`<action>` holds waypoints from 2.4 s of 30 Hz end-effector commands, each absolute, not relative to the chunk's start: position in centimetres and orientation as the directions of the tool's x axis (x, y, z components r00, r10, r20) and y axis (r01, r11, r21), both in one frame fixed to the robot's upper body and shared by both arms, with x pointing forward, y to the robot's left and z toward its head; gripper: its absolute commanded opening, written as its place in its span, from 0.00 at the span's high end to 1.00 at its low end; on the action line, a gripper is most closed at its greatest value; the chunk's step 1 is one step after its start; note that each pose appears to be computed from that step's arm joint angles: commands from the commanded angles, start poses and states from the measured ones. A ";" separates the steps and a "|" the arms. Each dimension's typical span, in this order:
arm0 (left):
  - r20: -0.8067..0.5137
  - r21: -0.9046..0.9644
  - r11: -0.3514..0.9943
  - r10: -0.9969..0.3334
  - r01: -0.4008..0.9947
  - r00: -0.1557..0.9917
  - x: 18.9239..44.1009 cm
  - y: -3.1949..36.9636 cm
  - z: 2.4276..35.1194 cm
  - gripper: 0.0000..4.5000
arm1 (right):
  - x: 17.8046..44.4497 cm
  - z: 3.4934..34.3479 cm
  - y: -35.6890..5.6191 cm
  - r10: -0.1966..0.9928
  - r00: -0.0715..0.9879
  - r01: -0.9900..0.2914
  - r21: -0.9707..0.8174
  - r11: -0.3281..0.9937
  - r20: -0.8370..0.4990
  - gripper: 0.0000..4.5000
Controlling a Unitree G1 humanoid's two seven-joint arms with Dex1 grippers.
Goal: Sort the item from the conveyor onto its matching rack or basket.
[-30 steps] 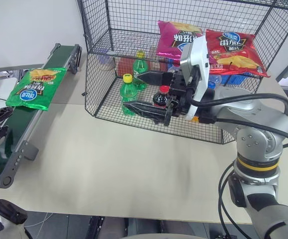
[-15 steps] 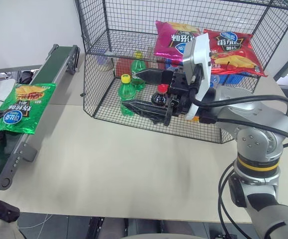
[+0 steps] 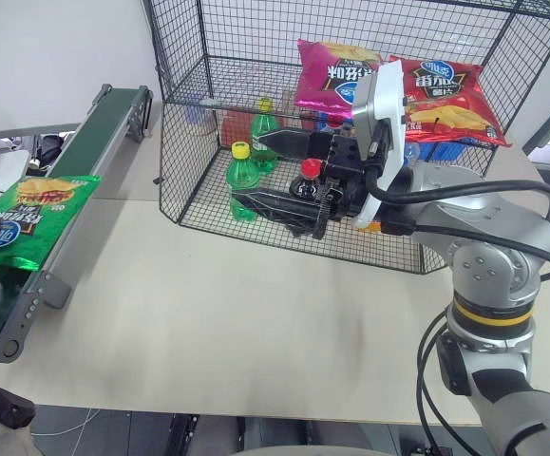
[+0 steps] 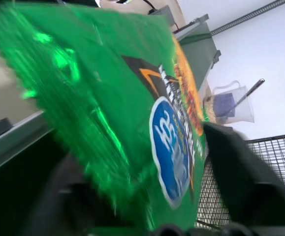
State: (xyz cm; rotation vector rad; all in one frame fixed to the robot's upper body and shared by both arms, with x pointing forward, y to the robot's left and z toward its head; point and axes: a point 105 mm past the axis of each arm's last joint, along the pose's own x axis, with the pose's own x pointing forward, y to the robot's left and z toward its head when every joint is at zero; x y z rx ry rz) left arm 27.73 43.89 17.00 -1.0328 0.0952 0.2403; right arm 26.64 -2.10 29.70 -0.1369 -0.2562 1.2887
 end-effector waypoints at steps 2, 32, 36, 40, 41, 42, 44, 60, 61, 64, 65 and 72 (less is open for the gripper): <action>-0.149 -0.831 0.517 0.145 -0.204 0.978 27.8 43.9 18.2 0.92 | 26.2 31.1 -2.3 0.956 0.246 -0.912 -0.295 0.283 0.159 0.00; 0.402 -0.459 0.419 -0.688 0.783 0.604 30.1 18.6 38.4 0.98 | 27.1 32.4 -6.1 0.867 0.449 -0.812 -0.307 0.496 0.214 0.00; 0.470 -0.488 0.379 -0.644 0.786 0.603 32.8 16.7 40.0 0.98 | 27.1 32.7 -6.4 0.844 0.483 -0.785 -0.311 0.535 0.232 0.00; 0.511 -0.492 0.376 -0.606 0.785 0.611 35.9 14.8 40.3 0.98 | 27.2 32.9 -6.6 0.825 0.509 -0.757 -0.329 0.565 0.244 0.00; 0.528 -0.492 0.359 -0.602 0.793 0.599 36.6 14.0 40.1 0.98 | 27.2 33.1 -6.7 0.817 0.518 -0.744 -0.336 0.577 0.253 0.00; 0.548 -0.493 0.340 -0.594 0.801 0.589 37.3 13.3 40.1 0.98 | 27.3 33.2 -6.7 0.809 0.526 -0.735 -0.339 0.587 0.262 0.00; 0.568 -0.488 0.336 -0.579 0.805 0.586 38.3 12.5 39.9 0.98 | 27.3 33.4 -6.7 0.798 0.538 -0.721 -0.342 0.603 0.273 0.00; 0.488 -0.571 0.411 -0.527 0.711 0.696 41.1 11.9 33.4 0.98 | 27.5 33.5 -7.0 0.759 0.579 -0.682 -0.334 0.651 0.296 0.00; 0.483 -0.573 0.416 -0.525 0.706 0.701 41.1 12.1 33.3 0.98 | 27.5 33.5 -7.0 0.760 0.579 -0.683 -0.333 0.650 0.296 0.00; 0.432 -0.588 0.471 -0.504 0.657 0.748 41.4 13.0 32.4 0.98 | 27.6 33.5 -6.9 0.764 0.574 -0.690 -0.329 0.645 0.295 0.00; 0.418 -0.594 0.488 -0.492 0.639 0.764 41.6 13.3 32.2 0.98 | 27.6 33.5 -6.8 0.766 0.572 -0.692 -0.328 0.643 0.294 0.00; 0.352 -0.688 0.552 -0.314 0.472 0.881 43.2 15.1 31.6 0.98 | 27.7 33.7 -6.6 0.773 0.561 -0.700 -0.330 0.634 0.295 0.00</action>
